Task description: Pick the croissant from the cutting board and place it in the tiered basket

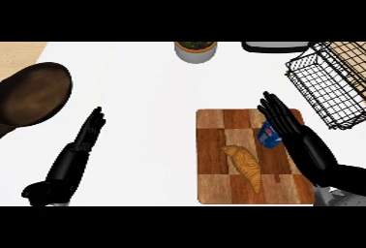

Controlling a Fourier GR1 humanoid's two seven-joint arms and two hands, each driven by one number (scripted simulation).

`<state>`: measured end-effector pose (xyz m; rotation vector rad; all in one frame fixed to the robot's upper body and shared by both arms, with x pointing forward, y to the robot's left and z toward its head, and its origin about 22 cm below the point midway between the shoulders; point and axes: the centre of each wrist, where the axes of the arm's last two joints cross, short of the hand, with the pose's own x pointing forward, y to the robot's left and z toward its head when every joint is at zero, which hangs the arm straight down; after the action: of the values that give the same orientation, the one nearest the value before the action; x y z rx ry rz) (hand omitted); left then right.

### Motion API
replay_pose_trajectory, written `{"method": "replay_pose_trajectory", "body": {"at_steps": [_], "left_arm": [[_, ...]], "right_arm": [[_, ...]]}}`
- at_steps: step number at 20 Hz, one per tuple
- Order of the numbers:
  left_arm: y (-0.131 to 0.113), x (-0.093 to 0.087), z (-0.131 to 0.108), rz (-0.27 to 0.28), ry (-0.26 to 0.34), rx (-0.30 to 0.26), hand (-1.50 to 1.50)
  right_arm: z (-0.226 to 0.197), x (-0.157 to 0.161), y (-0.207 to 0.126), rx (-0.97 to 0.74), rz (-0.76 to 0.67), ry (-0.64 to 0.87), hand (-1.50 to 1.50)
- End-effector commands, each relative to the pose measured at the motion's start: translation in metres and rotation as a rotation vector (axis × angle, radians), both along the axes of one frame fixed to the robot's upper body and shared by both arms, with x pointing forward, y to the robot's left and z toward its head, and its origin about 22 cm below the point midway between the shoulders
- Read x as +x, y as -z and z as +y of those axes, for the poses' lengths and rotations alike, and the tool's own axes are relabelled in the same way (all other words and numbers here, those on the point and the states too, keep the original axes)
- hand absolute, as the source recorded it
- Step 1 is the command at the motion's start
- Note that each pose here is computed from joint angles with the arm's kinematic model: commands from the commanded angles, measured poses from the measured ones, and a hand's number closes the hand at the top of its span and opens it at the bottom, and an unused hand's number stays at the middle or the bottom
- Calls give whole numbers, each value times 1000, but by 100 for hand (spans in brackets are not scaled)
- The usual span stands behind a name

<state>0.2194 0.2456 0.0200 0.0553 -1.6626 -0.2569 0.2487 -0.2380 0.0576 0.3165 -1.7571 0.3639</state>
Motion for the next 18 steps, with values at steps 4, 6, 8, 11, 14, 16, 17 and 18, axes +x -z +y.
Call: {"method": "replay_pose_trajectory", "body": {"at_steps": [4,6,8,11,14,16,17,18], "left_arm": [[38,-8,10,186,-229,29,0],[49,-15,36,282,-349,32,0],[59,-26,22,314,-329,-8,0],[72,-25,2,335,-335,-17,0],[70,0,9,349,-334,-20,0],[83,-6,5,340,-323,-5,0],[78,-10,9,337,-335,-14,0],[75,-2,3,337,-316,-4,0]], "right_arm": [[-19,20,-54,-195,-336,119,150],[-39,26,-86,-281,-490,181,150],[-90,28,-50,-272,-277,739,-150],[-79,13,-13,-51,-237,813,-150],[-72,-25,-22,-45,-317,701,-150],[-65,-43,-20,-71,-338,642,-150],[-65,-47,-22,-128,-291,625,-150],[-56,-48,-29,-200,-270,596,-150]]}}
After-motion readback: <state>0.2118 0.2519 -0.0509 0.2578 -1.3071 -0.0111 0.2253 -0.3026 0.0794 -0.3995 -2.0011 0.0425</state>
